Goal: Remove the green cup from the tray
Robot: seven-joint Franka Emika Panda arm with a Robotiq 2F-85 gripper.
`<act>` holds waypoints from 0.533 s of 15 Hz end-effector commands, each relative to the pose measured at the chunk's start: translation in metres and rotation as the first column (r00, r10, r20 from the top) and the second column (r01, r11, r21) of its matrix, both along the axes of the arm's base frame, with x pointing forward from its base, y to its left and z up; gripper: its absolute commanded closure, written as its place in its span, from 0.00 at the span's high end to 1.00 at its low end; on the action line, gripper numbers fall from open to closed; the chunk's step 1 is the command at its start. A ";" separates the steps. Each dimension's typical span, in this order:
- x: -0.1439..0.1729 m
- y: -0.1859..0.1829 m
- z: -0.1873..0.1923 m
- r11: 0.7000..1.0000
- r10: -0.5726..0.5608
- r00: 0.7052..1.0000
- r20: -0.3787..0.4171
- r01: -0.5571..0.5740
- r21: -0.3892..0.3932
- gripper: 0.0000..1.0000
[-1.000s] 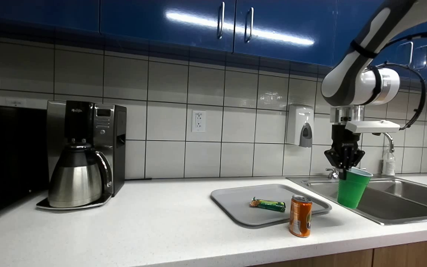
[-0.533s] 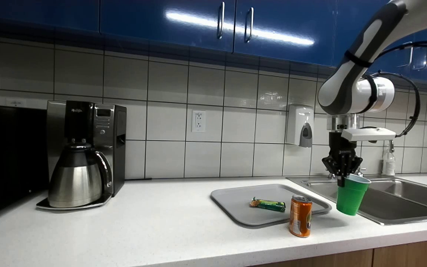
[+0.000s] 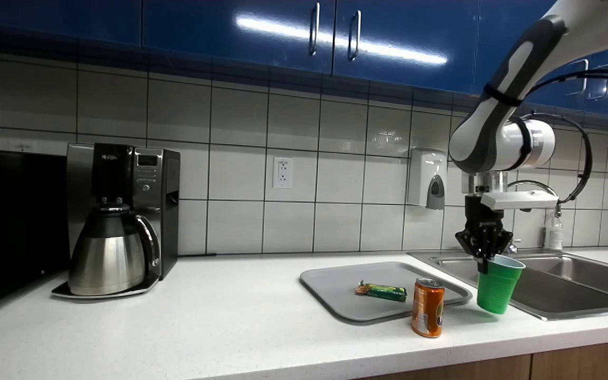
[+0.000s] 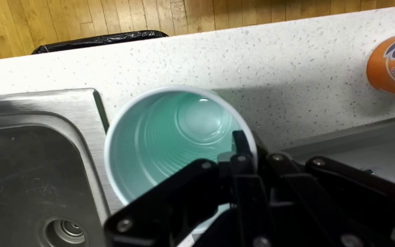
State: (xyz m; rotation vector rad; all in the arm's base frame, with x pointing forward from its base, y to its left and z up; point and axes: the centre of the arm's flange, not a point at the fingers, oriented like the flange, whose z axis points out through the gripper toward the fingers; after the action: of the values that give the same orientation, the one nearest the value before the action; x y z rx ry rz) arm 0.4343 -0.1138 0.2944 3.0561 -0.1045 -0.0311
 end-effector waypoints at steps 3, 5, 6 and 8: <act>0.009 0.002 0.000 0.999 -0.016 1.000 0.007 0.017 -0.029 0.35; 0.009 0.002 0.000 0.999 -0.019 1.000 0.009 0.019 -0.028 0.50; 0.009 0.002 0.001 0.999 -0.019 1.000 0.010 0.020 -0.027 0.58; 0.010 0.001 0.003 0.999 -0.020 1.000 0.014 0.020 -0.026 0.73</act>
State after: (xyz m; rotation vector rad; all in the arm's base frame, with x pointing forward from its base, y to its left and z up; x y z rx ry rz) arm 0.4372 -0.1145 0.2938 3.0494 -0.1206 -0.0313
